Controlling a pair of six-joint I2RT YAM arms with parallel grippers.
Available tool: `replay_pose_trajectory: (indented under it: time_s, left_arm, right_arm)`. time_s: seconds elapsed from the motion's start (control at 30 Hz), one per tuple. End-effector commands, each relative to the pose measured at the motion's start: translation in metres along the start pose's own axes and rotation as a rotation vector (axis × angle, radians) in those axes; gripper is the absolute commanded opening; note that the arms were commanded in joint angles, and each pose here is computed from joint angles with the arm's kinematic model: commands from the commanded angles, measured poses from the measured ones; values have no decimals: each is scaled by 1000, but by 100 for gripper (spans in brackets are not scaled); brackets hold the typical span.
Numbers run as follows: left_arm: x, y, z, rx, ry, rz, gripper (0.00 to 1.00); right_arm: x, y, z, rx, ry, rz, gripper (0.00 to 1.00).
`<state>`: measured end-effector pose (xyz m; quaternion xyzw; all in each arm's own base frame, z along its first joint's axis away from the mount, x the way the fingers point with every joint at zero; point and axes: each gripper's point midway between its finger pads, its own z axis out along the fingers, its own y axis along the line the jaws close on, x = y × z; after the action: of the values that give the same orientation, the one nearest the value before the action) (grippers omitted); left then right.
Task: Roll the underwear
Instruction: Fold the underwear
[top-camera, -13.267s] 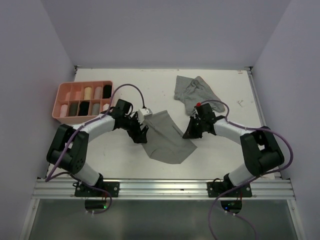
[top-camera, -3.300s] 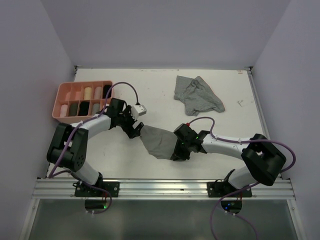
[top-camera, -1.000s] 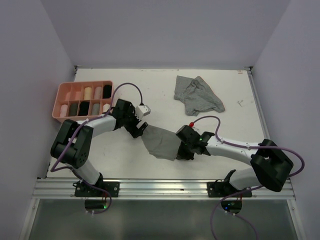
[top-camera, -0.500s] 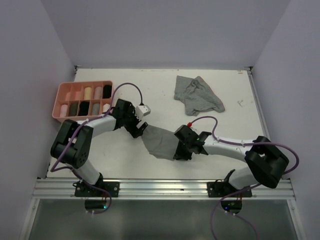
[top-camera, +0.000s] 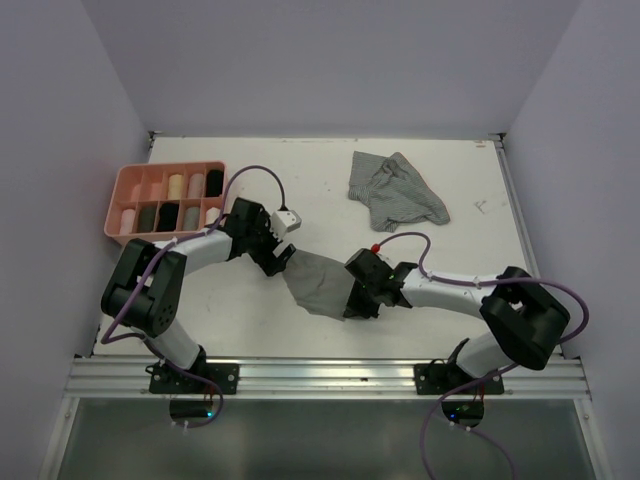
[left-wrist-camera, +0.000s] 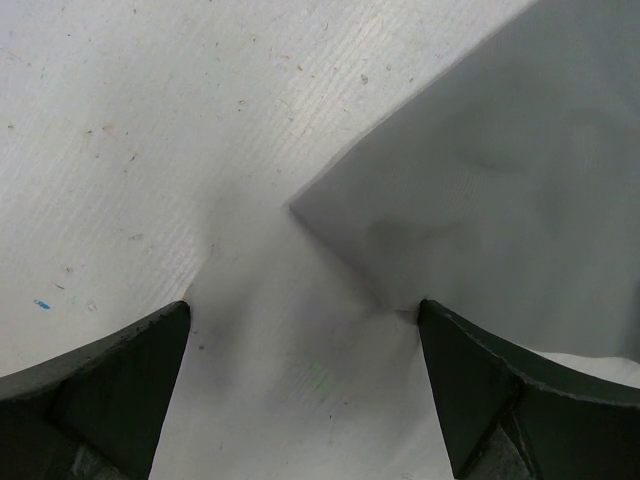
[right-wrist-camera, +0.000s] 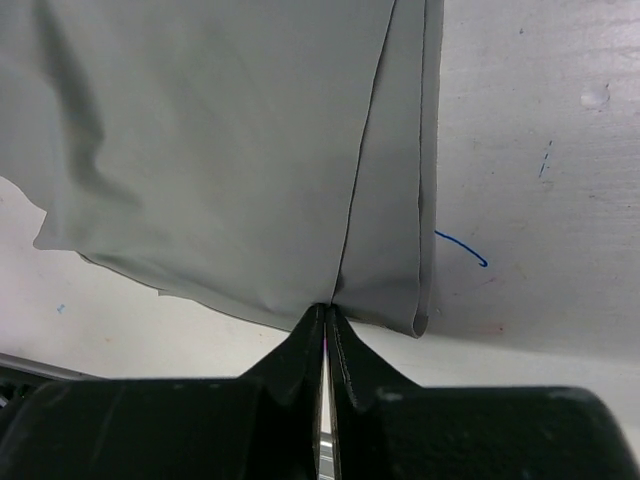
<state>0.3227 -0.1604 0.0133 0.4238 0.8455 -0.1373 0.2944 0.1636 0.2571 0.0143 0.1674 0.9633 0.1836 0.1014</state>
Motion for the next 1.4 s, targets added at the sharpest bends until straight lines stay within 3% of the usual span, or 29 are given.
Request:
replay_pose_trajectory:
  time_s: [0.0,0.1,0.57,0.93,1.2,1.37]
  left_arm:
    - [36,1,3,-24,122,18,100]
    - [36,1,3,-22,126,18,100]
    - [37,1,3,-23,127,20,100]
    - [37,1,3,-21,133,23,100]
    - [36,0,2,-20,129,19,100]
    - [38,-1,2,-20,129,17,100]
  right_arm:
    - [-6,11,-7,-17,-24,19,6]
    - [-6,9,-10,-8,-24,20,0]
    - [-18,0,-26,8,-105,35,0]
    - [-18,-5,-24,23,-97,34,0]
    - [-8,8,-16,-35,-41,45,31]
    - [-7,11,-11,-41,-30,34,32]
